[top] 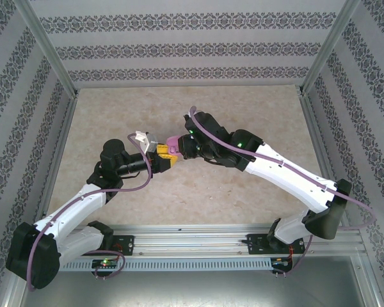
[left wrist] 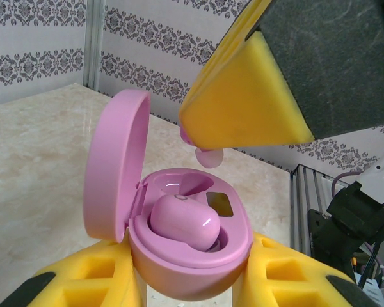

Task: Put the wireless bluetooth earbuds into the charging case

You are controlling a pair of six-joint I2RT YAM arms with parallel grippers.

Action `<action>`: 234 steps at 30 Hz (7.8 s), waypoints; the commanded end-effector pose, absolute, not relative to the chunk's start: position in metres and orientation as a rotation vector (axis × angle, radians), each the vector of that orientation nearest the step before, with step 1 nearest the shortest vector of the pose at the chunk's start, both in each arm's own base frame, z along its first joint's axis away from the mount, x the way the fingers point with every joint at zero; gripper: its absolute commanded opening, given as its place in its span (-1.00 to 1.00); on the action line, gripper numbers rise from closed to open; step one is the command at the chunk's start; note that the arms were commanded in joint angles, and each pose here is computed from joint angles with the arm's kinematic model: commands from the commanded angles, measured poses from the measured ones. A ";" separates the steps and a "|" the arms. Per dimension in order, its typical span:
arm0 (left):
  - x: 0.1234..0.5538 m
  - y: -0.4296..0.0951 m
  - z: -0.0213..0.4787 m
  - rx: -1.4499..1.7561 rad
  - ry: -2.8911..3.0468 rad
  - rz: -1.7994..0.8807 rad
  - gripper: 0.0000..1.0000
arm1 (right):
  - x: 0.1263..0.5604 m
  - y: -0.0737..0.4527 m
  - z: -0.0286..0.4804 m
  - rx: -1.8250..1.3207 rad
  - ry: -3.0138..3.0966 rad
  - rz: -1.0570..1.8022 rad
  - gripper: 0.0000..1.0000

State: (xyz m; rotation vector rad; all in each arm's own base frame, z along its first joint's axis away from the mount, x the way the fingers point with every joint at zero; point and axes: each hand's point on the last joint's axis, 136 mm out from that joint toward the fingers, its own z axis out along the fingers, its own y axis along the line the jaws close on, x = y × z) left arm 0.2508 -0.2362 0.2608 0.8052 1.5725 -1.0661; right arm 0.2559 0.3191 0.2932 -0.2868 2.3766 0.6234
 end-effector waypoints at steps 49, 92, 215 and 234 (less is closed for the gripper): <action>0.244 -0.239 0.276 0.829 1.503 -1.065 -0.61 | 0.245 0.333 0.277 -0.336 2.434 0.607 -0.51; 0.236 -0.239 0.289 0.849 1.473 -1.087 -0.62 | 0.261 0.297 0.334 -0.156 2.333 0.983 -0.22; 0.272 -0.156 0.232 0.528 1.757 -0.485 0.57 | 0.471 0.299 0.050 0.035 2.786 0.882 0.09; 0.340 -0.028 0.211 0.028 1.935 0.079 1.00 | 0.399 0.106 0.201 -0.067 2.328 0.071 0.63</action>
